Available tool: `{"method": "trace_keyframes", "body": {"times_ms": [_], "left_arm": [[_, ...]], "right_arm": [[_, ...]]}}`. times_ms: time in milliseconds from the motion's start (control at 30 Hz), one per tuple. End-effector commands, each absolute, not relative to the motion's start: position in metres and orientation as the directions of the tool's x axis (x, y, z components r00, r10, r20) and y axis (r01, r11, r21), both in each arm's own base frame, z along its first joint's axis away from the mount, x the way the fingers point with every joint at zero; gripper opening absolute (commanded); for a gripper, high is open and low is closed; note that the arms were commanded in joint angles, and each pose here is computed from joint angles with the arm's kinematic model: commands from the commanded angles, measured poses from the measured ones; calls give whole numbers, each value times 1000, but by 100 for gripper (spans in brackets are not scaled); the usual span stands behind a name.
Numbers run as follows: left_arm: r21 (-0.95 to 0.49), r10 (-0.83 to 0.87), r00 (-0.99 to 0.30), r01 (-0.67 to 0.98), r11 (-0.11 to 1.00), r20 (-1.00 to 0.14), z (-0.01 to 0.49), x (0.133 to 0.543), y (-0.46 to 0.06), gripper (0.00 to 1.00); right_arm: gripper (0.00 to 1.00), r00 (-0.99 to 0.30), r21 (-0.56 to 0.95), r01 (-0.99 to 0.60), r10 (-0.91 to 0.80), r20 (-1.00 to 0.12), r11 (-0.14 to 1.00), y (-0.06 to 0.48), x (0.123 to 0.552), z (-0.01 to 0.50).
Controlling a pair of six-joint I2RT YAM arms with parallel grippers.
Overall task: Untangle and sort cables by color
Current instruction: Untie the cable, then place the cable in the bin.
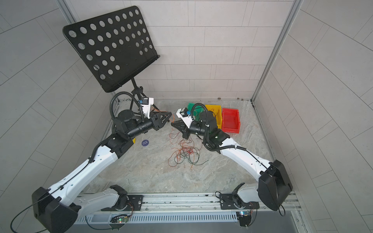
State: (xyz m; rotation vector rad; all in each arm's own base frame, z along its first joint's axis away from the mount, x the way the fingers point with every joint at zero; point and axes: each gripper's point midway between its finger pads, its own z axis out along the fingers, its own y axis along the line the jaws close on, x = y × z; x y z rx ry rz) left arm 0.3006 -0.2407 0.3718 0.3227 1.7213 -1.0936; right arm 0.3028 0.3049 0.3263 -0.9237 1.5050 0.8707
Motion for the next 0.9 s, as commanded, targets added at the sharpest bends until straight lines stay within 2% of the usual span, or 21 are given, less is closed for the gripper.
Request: {"method": "trace_keyframes", "body": {"times_ms": [0,133,200,300,433,667,867], "left_arm": [[-429,-216,-385,646,631,-897,372,288,-220,60],[-379,-152,-396,594,710,-905,354,275,-198,77],[-354,-121,-407,568,743,-906,345,268,-187,80],[-315,-102,-377,560,766,-920,343,264,-179,84],[-300,-96,-363,560,772,-927,340,267,-178,87],[-292,-79,-399,507,811,-913,301,272,-171,88],[-243,-53,-375,482,842,-926,292,270,-160,89]], "right_arm": [[0,-137,21,-847,-181,-974,531,266,309,316],[0,-248,78,-775,-189,-950,627,221,324,309],[0,-282,92,-743,-185,-941,663,203,331,313],[0,-268,87,-726,-164,-949,682,190,340,328],[0,-220,66,-717,-135,-966,694,186,355,352],[0,-87,64,-746,-1,-996,662,196,402,389],[0,-63,97,-785,78,-995,612,212,450,394]]}}
